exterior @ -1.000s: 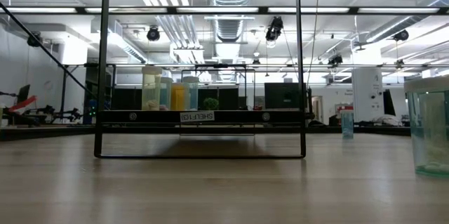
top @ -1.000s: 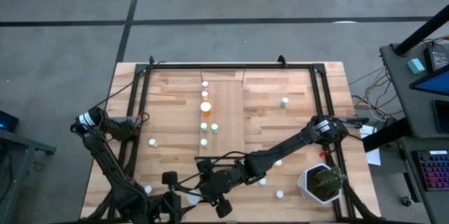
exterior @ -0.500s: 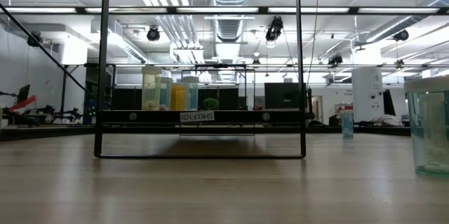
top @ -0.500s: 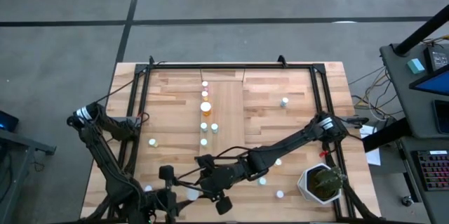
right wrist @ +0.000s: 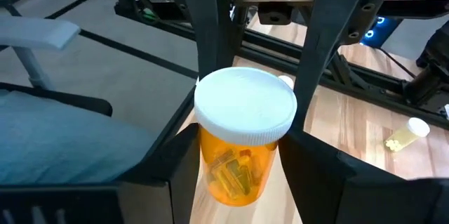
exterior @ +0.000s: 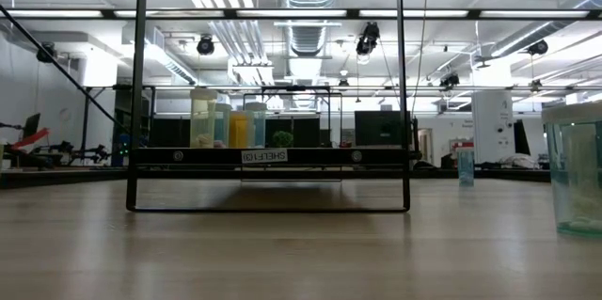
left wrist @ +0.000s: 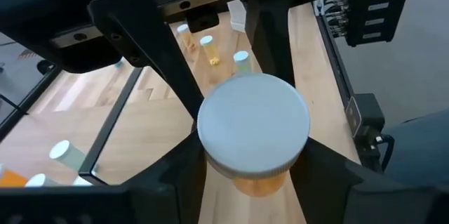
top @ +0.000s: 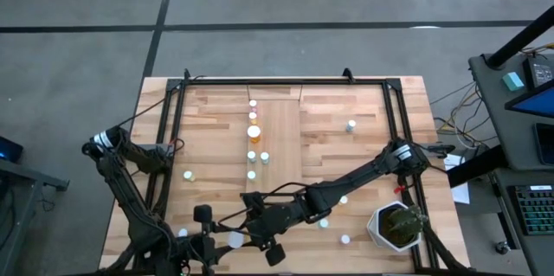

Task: Pick and place medicine bottles onto shelf by color
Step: Put the big orange pill bottle on the shelf aligned with the other orange pill bottles

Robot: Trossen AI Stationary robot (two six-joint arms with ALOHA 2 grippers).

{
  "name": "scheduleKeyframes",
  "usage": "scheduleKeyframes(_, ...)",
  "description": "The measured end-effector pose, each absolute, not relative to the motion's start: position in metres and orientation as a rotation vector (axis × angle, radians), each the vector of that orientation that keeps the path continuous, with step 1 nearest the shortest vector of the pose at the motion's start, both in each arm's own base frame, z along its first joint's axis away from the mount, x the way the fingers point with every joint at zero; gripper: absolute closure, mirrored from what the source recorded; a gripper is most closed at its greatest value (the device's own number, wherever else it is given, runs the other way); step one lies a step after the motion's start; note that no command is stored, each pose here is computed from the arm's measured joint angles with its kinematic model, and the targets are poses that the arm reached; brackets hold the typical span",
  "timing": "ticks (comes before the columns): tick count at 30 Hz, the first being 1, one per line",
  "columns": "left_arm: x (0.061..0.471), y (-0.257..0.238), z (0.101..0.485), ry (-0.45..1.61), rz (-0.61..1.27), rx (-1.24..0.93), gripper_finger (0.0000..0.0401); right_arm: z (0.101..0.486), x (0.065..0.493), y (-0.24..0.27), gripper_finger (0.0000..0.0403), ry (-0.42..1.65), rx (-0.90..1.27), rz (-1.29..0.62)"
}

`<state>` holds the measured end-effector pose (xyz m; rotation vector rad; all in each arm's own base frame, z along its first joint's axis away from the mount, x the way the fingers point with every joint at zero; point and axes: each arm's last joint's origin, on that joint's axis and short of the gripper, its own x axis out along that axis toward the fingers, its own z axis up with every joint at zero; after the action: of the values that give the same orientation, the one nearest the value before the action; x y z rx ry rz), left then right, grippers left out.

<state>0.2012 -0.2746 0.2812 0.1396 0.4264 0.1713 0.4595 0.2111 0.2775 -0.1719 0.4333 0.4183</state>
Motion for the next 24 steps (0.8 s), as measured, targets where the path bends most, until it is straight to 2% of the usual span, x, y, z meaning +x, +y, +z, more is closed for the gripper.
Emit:
scheduleKeyframes(7,0.2013,-0.2741,0.2815,0.410,0.190,0.146,0.0243,0.2781,0.4614,0.2077,0.0224,0.430,-0.151,0.411)
scheduleKeyframes(17,0.2020,-0.2728,0.2820,0.389,0.218,0.155,0.0243,0.2768,0.4628,0.2047,0.0190,0.437,-0.158,0.402)
scheduleKeyframes(24,0.2023,-0.2725,0.2824,0.387,0.219,0.154,0.0243,0.2774,0.4650,0.2012,0.0229,0.426,-0.155,0.396)
